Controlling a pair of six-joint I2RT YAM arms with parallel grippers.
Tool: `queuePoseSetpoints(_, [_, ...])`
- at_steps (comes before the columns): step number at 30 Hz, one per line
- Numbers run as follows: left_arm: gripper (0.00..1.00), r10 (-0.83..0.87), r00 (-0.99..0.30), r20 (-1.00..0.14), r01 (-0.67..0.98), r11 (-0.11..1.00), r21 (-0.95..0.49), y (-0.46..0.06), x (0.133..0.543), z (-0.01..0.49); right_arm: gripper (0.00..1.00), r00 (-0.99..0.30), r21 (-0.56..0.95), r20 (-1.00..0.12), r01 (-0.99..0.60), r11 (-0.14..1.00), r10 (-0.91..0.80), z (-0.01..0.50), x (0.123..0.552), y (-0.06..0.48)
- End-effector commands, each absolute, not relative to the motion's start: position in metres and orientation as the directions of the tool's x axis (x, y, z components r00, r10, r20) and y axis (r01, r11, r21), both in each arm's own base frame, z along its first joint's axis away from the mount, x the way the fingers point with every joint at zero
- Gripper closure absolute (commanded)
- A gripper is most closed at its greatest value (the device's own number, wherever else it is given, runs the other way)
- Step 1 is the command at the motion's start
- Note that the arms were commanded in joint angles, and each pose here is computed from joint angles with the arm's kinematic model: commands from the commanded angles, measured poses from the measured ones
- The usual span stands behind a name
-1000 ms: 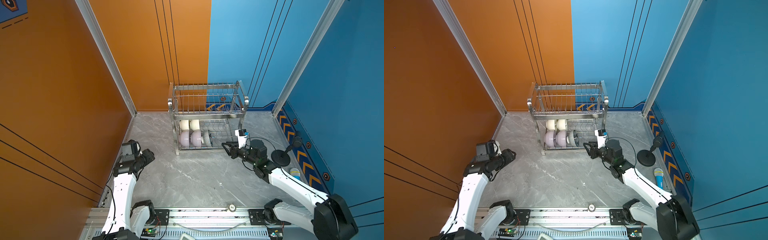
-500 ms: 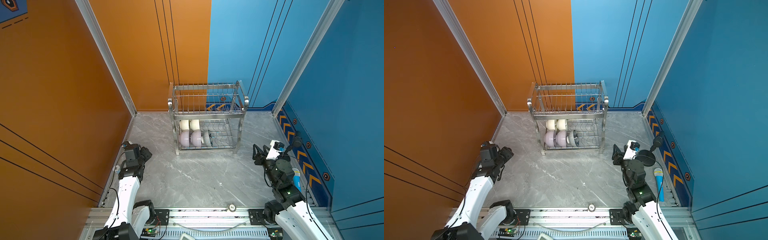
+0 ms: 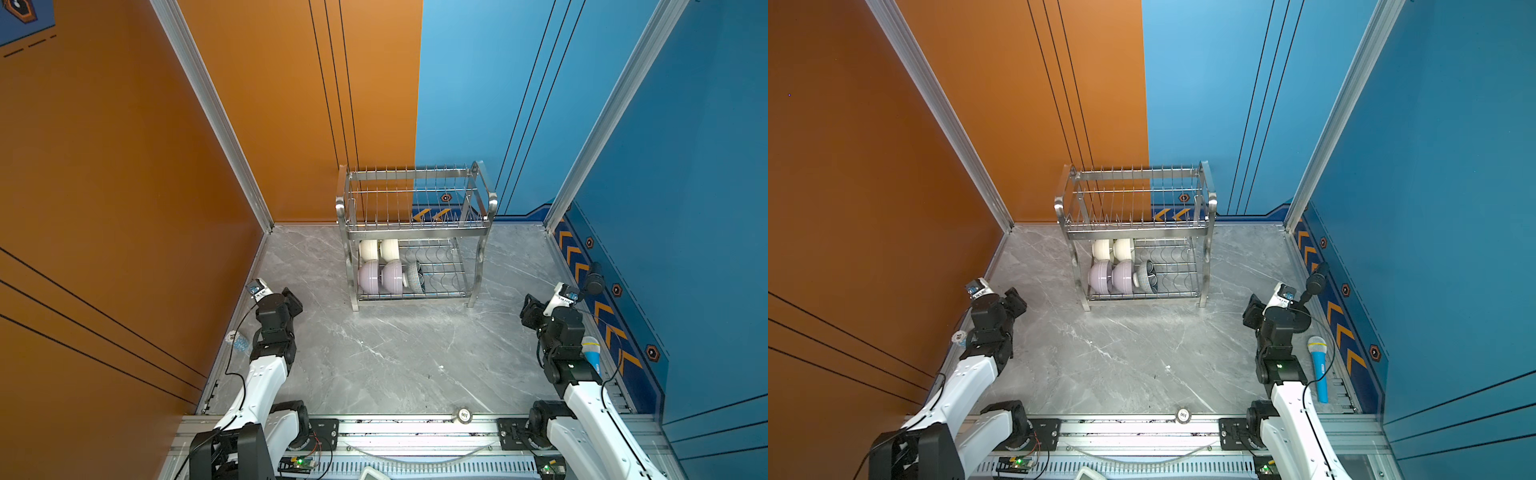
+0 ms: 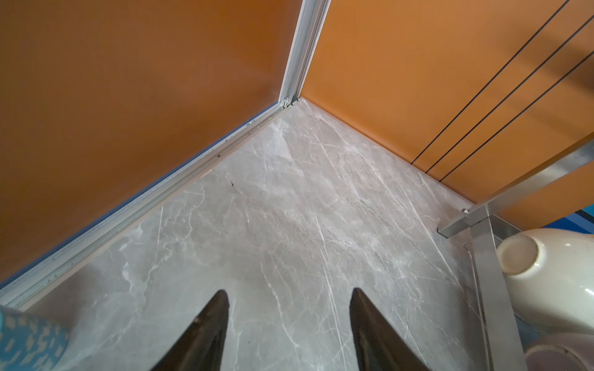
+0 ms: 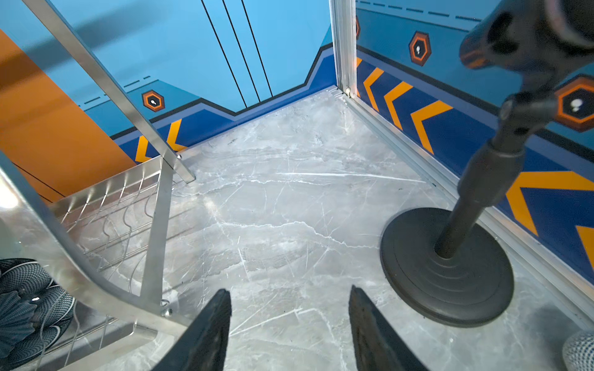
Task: Load bowls into a dish rack
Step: Reset both arms
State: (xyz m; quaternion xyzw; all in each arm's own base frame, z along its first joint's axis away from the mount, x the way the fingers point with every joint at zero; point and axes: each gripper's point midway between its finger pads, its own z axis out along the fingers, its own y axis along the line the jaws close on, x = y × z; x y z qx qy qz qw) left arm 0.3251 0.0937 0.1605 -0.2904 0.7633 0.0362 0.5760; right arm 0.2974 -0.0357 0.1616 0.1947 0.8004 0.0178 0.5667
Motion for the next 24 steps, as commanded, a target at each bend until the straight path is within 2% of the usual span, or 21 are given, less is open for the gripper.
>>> queuePoseSetpoints(1, [0.37,-0.286,-0.146,-0.947,-0.467,0.864,-0.189,0.097,0.329,0.168,0.4,-0.263,0.267,-0.903,0.279,0.922,0.341,0.16,0.305,-0.035])
queuePoseSetpoints(7, [0.3,-0.24,-0.218,-0.946,-0.371,0.917,-0.147,0.079,0.352,0.148,0.4,-0.28,0.241,-0.905,0.283,0.929,0.32,0.154,0.316,-0.036])
queuePoseSetpoints(11, [0.26,-0.147,-0.268,-0.952,-0.337,0.94,-0.051,0.064,0.36,0.133,0.4,-0.283,0.216,-0.91,0.298,0.93,0.302,0.152,0.322,-0.04])
queuePoseSetpoints(18, [0.15,-0.074,-0.286,-0.955,-0.287,0.958,0.012,0.047,0.376,0.115,0.4,-0.309,0.174,-0.912,0.302,0.937,0.269,0.143,0.34,-0.042])
queuePoseSetpoints(21, [0.01,-0.037,-0.301,-0.953,-0.253,0.966,0.043,0.037,0.382,0.104,0.4,-0.319,0.156,-0.914,0.292,0.944,0.249,0.138,0.351,-0.042])
queuePoseSetpoints(24, [0.02,-0.004,-0.314,-0.949,-0.237,0.969,0.074,0.031,0.389,0.095,0.4,-0.343,0.123,-0.913,0.287,0.95,0.221,0.13,0.362,-0.043])
